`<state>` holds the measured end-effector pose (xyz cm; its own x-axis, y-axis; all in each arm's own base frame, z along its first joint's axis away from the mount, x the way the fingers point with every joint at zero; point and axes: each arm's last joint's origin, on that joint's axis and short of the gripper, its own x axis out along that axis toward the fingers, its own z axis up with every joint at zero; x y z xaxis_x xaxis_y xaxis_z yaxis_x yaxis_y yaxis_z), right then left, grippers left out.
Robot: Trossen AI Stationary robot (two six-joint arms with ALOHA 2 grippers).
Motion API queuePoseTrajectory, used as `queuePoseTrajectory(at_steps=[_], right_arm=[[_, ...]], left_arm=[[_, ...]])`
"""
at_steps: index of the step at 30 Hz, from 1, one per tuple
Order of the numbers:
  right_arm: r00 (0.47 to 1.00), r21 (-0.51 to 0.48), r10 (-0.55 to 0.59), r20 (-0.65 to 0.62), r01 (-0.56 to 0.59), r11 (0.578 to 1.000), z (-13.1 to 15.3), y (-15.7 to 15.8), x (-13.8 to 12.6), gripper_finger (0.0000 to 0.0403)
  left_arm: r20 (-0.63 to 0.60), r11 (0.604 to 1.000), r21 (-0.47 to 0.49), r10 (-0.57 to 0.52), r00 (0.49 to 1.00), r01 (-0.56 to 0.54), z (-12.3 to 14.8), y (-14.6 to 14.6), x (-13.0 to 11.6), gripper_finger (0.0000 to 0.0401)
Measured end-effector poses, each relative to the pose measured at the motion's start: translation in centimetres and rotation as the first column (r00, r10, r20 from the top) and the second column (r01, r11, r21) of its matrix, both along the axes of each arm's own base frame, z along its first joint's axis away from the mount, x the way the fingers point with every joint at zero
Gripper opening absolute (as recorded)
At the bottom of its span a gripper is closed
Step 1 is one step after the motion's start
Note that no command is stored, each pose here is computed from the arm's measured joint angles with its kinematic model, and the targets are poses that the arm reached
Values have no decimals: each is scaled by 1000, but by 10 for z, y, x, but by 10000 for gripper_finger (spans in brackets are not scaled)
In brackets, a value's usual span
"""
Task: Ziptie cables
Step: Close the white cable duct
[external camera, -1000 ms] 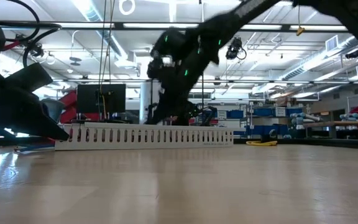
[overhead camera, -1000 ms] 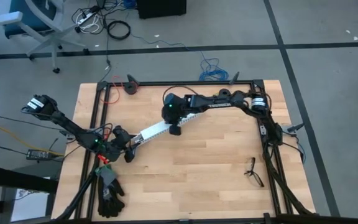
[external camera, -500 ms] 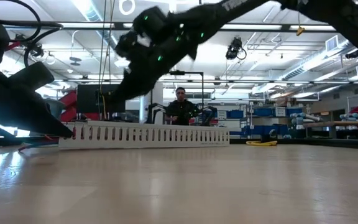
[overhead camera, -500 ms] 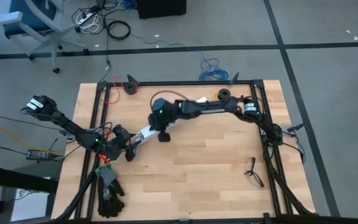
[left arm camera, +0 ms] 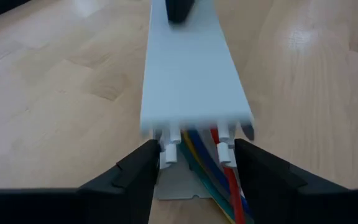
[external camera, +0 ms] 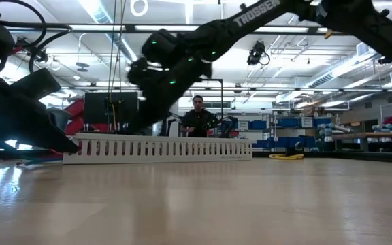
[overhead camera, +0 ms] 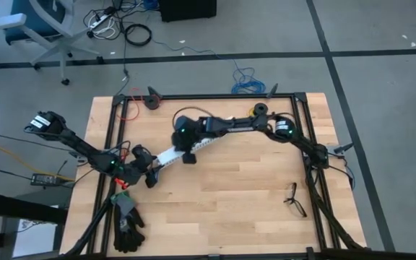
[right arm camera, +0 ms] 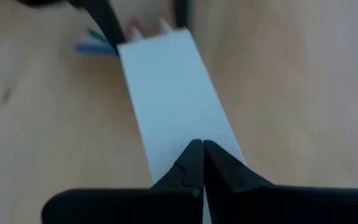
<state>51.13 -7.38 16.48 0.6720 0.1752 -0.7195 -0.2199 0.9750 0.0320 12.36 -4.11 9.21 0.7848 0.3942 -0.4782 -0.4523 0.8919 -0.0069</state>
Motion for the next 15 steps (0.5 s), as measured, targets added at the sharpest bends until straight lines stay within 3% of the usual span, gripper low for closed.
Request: queuePoseTrajectory(at_steps=[6, 10, 15], right_arm=[[997, -3, 60, 53, -60, 998, -9, 17, 28, 0], [995, -4, 65, 78, -64, 998, 5, 17, 28, 0], [989, 10, 72, 129, -74, 997, 43, 11, 18, 0]], left_arm=[[1, 1000, 4, 8, 1000, -8, 1, 5, 4, 209], [1, 1000, 0, 13, 1000, -13, 2, 6, 4, 209], [11, 1000, 4, 23, 1000, -23, 2, 6, 4, 209]])
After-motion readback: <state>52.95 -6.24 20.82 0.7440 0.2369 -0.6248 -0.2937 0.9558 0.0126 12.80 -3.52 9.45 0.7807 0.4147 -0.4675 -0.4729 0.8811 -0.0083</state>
